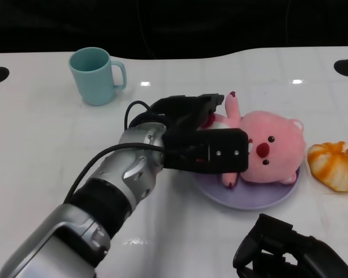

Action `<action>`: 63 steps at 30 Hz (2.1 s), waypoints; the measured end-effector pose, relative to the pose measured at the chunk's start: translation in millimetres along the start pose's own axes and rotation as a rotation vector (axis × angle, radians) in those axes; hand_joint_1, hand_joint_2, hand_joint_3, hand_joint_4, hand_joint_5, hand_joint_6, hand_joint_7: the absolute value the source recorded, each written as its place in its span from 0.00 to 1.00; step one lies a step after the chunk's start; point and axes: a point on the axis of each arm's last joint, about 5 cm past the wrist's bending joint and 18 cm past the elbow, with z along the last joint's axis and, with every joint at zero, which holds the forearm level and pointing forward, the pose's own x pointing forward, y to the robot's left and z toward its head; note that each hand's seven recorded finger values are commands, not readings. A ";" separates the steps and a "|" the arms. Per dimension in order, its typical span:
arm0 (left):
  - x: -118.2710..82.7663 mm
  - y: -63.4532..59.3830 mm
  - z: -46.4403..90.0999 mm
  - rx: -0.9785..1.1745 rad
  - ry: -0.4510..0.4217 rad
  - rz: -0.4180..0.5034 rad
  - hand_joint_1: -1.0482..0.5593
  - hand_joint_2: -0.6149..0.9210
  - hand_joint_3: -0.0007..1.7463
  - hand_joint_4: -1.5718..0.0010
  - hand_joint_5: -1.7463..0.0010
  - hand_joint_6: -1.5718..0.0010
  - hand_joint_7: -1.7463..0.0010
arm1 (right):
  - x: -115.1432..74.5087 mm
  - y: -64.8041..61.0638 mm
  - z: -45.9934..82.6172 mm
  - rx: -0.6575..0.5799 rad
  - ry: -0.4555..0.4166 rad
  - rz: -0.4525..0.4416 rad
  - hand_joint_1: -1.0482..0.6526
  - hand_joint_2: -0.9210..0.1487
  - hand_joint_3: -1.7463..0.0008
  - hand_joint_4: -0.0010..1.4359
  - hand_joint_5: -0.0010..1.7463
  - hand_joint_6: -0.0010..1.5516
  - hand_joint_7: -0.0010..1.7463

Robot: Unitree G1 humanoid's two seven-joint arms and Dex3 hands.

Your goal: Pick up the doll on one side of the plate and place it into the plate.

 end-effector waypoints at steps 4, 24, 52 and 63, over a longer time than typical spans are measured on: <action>-8.9 8.6 -4.5 0.010 -0.016 -0.012 0.10 1.00 0.29 1.00 1.00 1.00 1.00 | 0.5 -0.4 -1.3 -0.001 0.005 0.000 0.49 0.05 0.64 0.45 1.00 0.29 0.97; -81.2 -1.3 -41.8 -0.519 -0.166 0.282 0.51 0.98 0.05 0.89 0.43 0.66 0.89 | -2.7 -4.5 -2.9 -0.008 0.010 -0.006 0.48 0.04 0.64 0.46 1.00 0.28 0.96; -151.9 -34.2 -51.7 -1.116 -0.099 0.405 0.64 0.63 0.92 0.35 0.00 0.43 0.07 | -1.3 -6.7 -0.8 -0.021 -0.004 0.008 0.48 0.04 0.64 0.46 1.00 0.29 0.97; -178.6 -44.6 -44.0 -1.273 0.001 0.349 0.65 0.64 0.88 0.39 0.00 0.47 0.03 | -0.4 -7.5 -0.7 -0.021 -0.005 0.009 0.48 0.05 0.64 0.46 1.00 0.29 0.97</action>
